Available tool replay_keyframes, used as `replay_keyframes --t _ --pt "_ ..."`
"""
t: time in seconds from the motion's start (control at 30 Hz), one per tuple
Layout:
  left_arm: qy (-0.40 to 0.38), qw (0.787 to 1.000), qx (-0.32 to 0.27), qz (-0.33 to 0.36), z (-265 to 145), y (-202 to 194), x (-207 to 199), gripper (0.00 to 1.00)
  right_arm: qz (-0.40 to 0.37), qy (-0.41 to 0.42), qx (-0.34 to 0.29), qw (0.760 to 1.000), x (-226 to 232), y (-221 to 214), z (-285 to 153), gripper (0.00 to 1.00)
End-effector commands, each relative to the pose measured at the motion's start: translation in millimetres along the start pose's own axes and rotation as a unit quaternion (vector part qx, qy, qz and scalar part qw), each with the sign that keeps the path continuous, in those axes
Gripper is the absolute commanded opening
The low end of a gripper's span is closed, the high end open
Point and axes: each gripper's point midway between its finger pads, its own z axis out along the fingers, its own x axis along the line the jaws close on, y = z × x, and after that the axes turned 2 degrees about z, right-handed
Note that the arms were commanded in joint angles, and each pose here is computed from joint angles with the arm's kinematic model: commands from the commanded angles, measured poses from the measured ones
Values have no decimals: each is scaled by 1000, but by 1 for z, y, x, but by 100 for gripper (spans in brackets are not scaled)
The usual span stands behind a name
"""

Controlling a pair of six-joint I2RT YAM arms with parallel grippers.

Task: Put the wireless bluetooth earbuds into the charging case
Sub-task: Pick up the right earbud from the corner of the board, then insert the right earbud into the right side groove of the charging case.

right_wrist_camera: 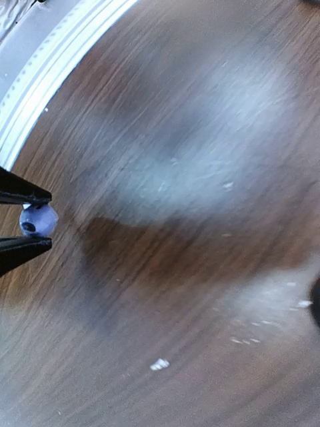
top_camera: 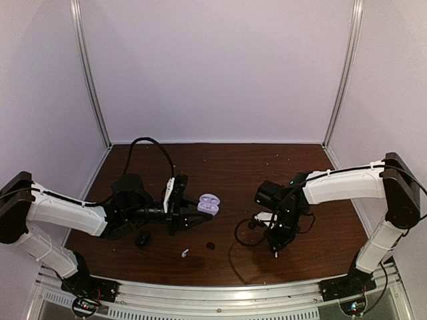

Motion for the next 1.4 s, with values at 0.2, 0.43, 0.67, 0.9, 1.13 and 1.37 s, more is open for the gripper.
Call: replay_keyframes --t 0.2,0.43,0.67,0.9,1.13,1.37 --pt "55 995 -63 52 -17 25 15 1 -53 -6 -301 952 25 99 -140 6" --pt "61 991 -68 95 -16 30 18 2 -109 29 -482 869 51 113 -245 7" --pt "66 985 -79 141 -16 41 19 2 -188 46 -590 784 79 91 -310 7" --pt "66 979 -78 176 -11 48 21 2 -266 55 -639 720 122 68 -332 8" --pt "31 984 -98 146 -6 57 14 1 -311 29 -650 693 149 63 -334 9" --pt "8 974 -132 184 -17 67 -4 3 -333 -5 -658 676 164 58 -328 8"
